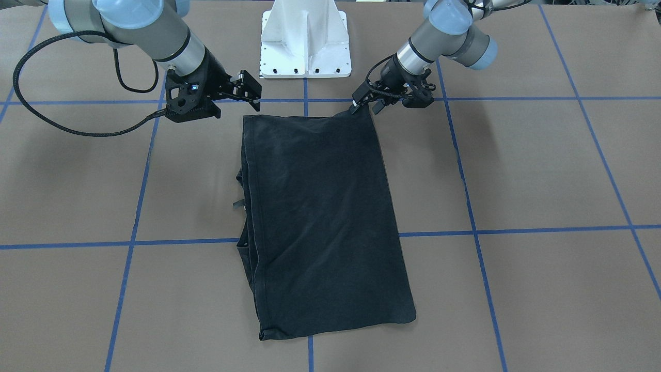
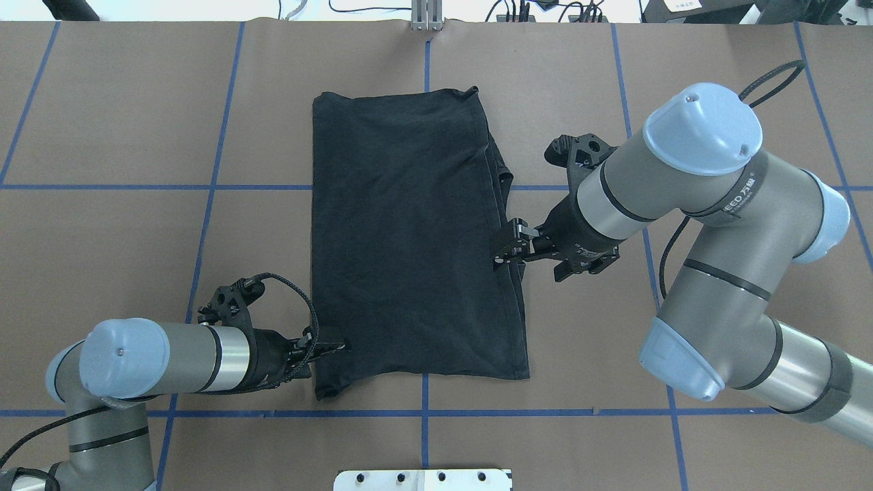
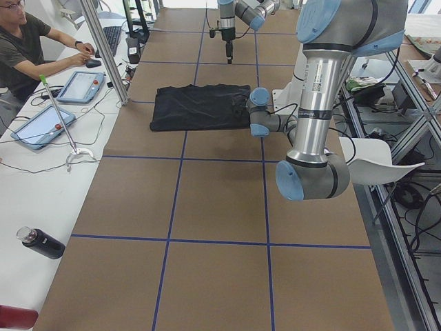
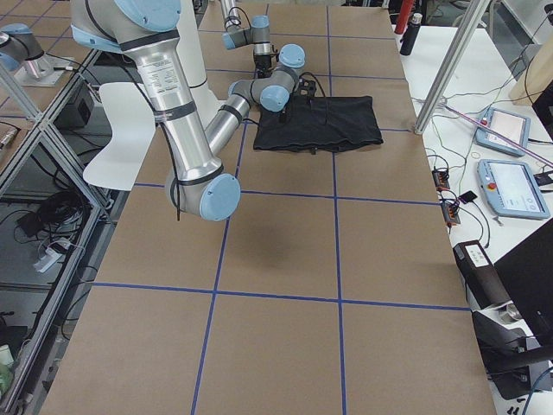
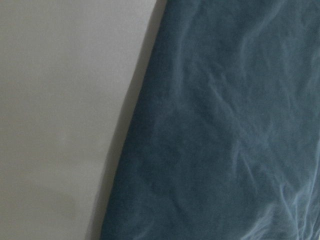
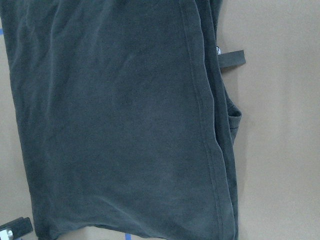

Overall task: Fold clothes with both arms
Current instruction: 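Lower the left gripper to the near corner while the right gripper descends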

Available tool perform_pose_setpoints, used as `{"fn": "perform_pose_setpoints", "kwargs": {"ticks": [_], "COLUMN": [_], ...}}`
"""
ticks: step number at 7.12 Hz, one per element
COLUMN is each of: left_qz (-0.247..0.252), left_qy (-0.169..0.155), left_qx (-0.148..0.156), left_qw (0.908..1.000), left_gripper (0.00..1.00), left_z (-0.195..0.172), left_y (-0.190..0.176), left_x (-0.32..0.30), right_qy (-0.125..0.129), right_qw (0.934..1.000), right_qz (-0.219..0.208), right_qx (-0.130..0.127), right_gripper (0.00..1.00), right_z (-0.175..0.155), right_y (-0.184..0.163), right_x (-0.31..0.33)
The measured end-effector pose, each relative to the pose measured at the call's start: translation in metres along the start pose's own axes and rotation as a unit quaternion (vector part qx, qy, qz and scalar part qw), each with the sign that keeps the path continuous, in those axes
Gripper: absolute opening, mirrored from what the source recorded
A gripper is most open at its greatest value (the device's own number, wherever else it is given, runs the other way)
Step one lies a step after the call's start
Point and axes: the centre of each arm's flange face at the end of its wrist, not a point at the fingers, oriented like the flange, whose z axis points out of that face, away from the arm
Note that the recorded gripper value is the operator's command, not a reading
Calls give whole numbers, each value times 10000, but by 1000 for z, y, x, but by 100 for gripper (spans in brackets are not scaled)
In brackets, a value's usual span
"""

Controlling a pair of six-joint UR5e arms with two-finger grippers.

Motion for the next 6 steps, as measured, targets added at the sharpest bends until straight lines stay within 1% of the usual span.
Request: {"fn": "perform_pose_setpoints", "kwargs": {"ticks": [5,6], "left_qz": [42,41], "left_qy": [-153,-182], "left_qx": [-193,-200], "left_qw": [9997,9996], "left_gripper": [92,90], "left_z": [15,17], "left_y": [22,23], "left_x": [-10,-12], "right_qy": [9,9], "right_qw": [10000,10000], "right_qz": [35,37], "right_qx": [-13,-21], "right_gripper": [100,100], "right_z": [1,1], "right_y": [0,0], "right_x": [1,1]}}
